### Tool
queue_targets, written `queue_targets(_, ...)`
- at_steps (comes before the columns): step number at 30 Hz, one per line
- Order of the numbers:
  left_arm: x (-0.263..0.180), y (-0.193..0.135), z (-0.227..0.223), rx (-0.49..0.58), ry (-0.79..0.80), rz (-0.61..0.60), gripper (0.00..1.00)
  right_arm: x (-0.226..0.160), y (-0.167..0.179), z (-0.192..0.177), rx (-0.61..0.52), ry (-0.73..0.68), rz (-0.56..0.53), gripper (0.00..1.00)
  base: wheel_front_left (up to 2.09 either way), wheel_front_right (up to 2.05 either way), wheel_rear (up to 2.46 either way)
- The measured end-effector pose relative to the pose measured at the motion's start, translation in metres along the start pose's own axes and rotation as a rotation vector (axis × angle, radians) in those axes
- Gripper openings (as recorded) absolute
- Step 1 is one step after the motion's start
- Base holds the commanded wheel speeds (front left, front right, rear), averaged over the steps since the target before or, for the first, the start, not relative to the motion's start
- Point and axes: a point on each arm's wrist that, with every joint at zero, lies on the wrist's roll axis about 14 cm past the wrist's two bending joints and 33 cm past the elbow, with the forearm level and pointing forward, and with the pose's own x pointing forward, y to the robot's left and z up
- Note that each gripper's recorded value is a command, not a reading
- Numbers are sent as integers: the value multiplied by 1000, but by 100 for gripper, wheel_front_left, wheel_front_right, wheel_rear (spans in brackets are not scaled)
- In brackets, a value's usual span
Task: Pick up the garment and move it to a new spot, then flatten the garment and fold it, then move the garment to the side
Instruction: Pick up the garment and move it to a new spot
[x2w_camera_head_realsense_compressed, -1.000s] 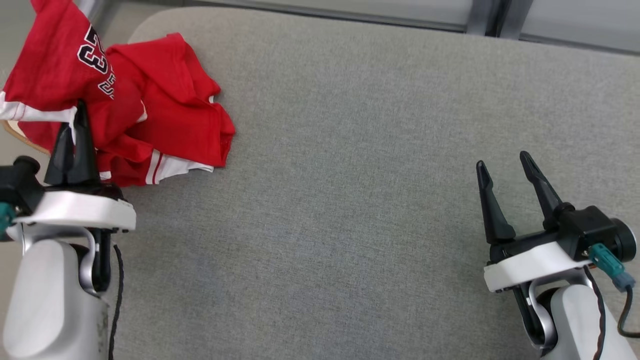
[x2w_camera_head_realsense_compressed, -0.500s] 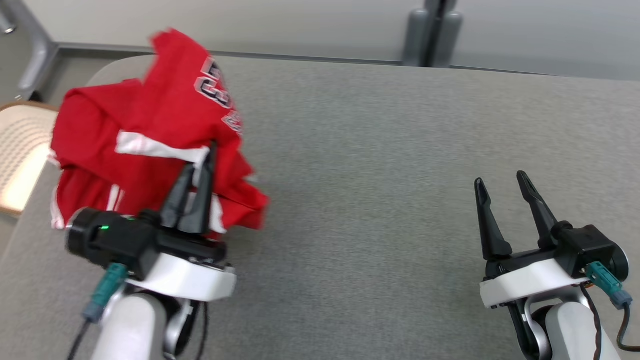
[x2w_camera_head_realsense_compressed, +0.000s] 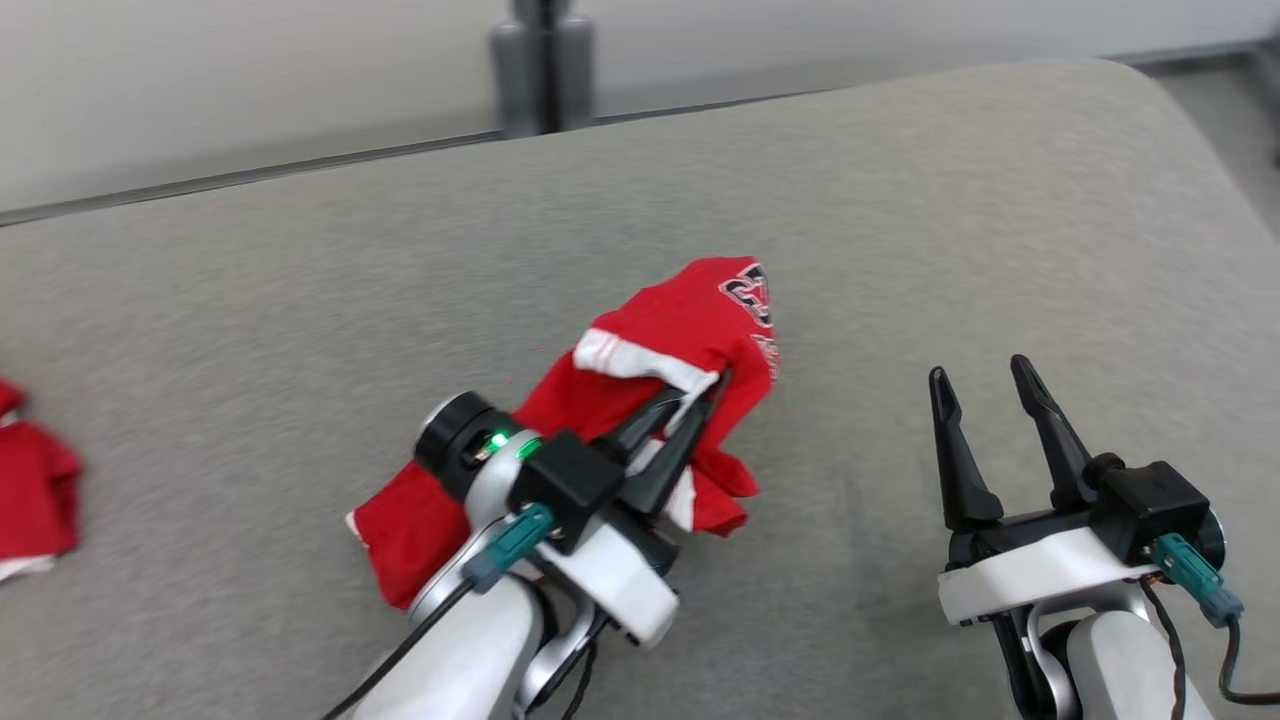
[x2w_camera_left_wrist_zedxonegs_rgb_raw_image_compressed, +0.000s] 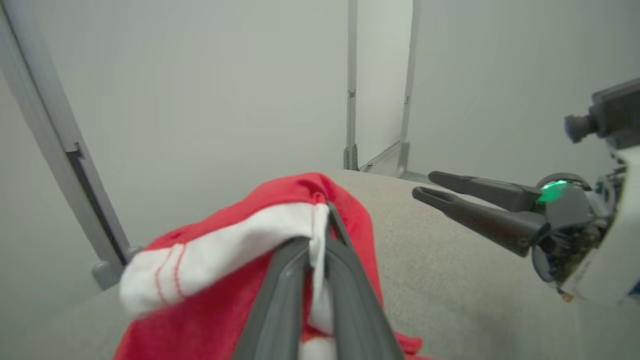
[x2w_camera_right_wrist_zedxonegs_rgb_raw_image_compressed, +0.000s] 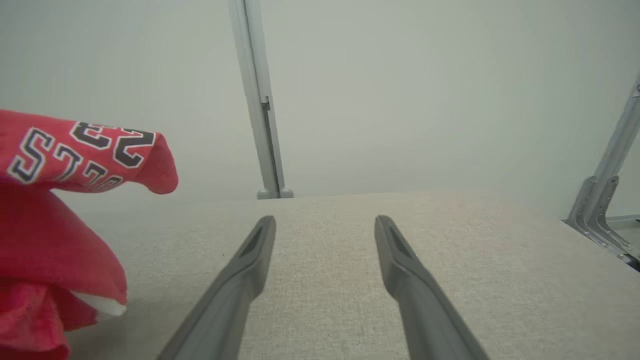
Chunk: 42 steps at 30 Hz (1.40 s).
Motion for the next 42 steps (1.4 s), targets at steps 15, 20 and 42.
queue_targets(15,61,-90,-103,-62,236,-384,40,-55,-83,-24,33,68,-288,100,0,0,0)
queue_targets(20,61,-77,-99,-93,190,-342,100,-41,-77,-27,27,67,-258,100,0,0,0)
queue_targets(42,-73,150,-26,-14,20,521,100,18,12,-11,7,18,36,100,0,0,0)
